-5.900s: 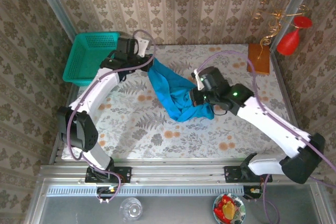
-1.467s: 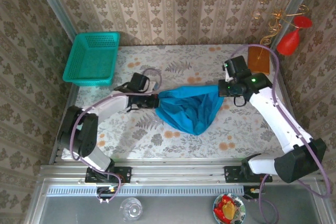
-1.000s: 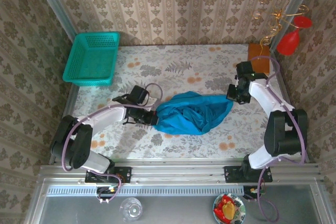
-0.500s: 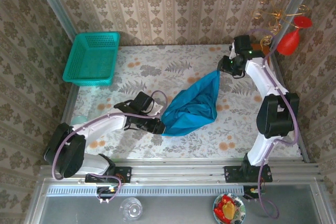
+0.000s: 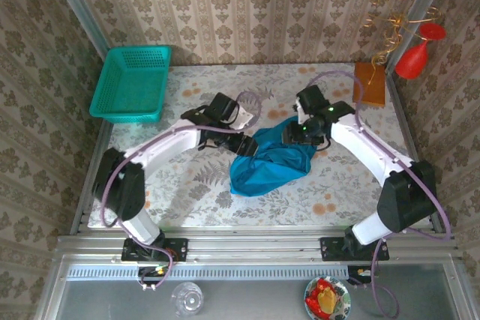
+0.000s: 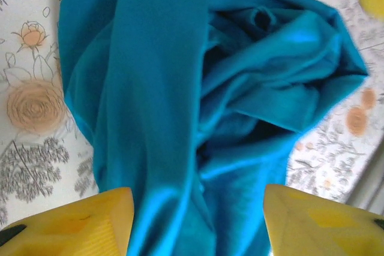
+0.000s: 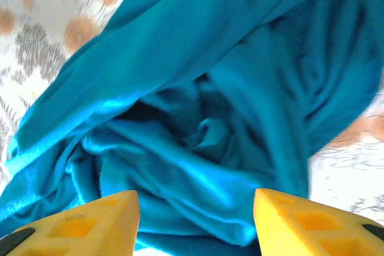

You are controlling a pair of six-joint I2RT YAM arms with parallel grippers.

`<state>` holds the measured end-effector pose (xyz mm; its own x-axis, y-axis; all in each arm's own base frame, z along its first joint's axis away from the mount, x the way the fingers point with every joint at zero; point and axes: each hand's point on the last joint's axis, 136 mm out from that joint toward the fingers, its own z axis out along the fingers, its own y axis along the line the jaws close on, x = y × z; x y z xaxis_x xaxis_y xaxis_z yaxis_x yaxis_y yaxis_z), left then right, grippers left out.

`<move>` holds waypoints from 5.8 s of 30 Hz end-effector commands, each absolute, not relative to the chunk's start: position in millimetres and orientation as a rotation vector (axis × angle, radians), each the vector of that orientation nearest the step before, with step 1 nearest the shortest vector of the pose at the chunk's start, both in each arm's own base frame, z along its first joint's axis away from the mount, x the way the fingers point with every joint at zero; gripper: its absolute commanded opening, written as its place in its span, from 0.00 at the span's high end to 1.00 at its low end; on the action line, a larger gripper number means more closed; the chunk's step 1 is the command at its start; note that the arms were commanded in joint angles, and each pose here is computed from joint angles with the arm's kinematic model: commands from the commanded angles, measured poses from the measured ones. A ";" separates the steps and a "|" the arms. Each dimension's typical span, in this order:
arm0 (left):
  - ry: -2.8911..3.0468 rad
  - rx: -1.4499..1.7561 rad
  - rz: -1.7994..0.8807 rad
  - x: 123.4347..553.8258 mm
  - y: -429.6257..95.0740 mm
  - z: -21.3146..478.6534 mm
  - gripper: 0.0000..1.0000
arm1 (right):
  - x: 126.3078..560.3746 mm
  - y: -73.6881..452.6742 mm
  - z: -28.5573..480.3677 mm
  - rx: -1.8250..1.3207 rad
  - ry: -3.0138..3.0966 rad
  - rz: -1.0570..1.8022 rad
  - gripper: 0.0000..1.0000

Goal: Fold the inside-out t-shirt
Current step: Turn the T-shirt inside out at the center of the table.

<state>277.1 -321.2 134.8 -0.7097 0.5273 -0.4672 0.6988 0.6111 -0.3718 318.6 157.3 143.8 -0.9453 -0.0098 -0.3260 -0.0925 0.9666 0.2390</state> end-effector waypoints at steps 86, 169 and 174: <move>2.276 0.684 -0.783 335.2 -300.1 216.4 1.00 | 285.6 27.4 207.3 0.326 2.515 0.060 1.00; 2.626 0.407 -0.591 244.9 -173.2 81.7 0.82 | 370.8 76.8 169.0 0.195 2.702 0.189 0.65; 2.580 0.399 -0.497 253.0 -162.9 102.6 0.59 | 339.7 140.5 154.0 -0.018 2.763 0.230 0.62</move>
